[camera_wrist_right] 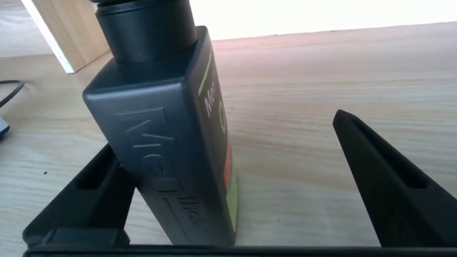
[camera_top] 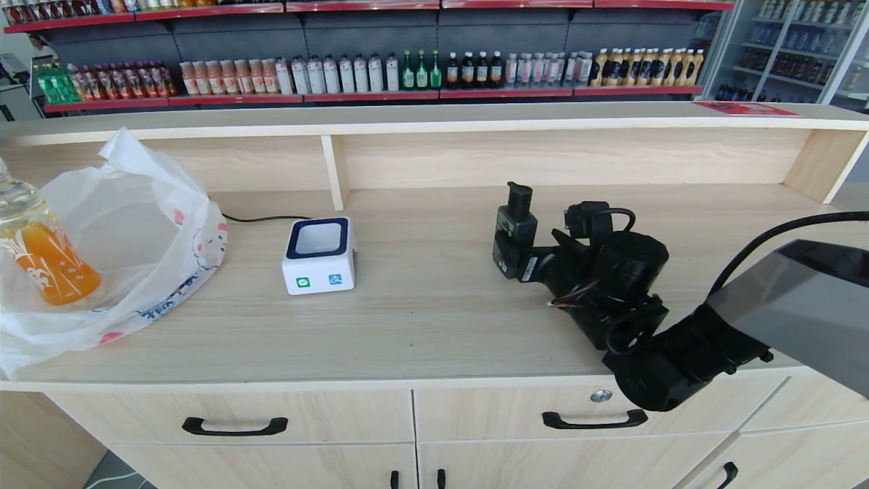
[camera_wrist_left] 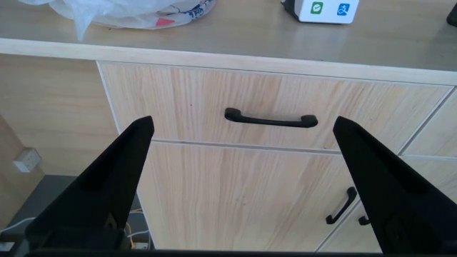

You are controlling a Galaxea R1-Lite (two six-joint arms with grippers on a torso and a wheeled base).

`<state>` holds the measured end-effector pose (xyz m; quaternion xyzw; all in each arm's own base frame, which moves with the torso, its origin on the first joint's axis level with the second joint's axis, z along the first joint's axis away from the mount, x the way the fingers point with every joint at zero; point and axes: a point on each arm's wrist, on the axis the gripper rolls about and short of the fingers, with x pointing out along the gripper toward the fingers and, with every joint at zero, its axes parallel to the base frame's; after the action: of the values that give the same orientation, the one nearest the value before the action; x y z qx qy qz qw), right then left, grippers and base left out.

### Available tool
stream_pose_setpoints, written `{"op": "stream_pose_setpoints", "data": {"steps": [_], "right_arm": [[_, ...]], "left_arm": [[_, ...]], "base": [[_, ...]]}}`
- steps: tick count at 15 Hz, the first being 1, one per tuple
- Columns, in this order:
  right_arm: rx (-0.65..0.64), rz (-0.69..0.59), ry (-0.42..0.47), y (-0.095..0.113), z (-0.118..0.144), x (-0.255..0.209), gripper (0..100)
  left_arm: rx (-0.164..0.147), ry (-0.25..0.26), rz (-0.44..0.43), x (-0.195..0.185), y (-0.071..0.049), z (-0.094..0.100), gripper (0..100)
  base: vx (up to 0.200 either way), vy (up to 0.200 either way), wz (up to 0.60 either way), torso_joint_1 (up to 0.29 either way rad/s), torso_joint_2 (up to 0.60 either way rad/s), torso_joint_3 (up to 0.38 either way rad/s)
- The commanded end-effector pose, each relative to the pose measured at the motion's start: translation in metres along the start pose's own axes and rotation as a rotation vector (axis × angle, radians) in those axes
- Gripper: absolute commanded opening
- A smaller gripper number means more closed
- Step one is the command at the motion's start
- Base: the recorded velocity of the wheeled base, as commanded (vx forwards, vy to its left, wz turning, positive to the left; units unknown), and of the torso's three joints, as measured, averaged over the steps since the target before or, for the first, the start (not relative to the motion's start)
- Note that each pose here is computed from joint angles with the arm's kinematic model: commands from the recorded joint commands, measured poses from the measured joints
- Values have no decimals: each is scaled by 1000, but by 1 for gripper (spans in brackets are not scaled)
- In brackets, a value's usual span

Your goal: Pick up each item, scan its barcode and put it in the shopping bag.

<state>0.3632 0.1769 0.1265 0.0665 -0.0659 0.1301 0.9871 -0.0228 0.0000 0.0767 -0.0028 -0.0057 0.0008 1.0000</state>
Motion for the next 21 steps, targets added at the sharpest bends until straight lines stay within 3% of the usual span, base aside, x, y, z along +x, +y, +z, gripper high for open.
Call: {"op": "stream_pose_setpoints", "data": {"steps": [1,17,18,21], "right_arm": [[0,5,-6,0,2,0,100],[-28,151,19,-8,-2,2,100],[-26,150,18,-8,-2,2,0],[-26,155,16,-8,-2,2,0]], "left_arm": [[-1,-1,0,0,0,0,100],[-1,-2,1,0,0,0,100],[-1,-1,0,0,0,0,100],[-1,-2,1,0,0,0,100]], "base": [[0,0,0,0,0,0],[0,0,0,0,0,0],[0,0,0,0,0,0],[0,0,0,0,0,0]]}}
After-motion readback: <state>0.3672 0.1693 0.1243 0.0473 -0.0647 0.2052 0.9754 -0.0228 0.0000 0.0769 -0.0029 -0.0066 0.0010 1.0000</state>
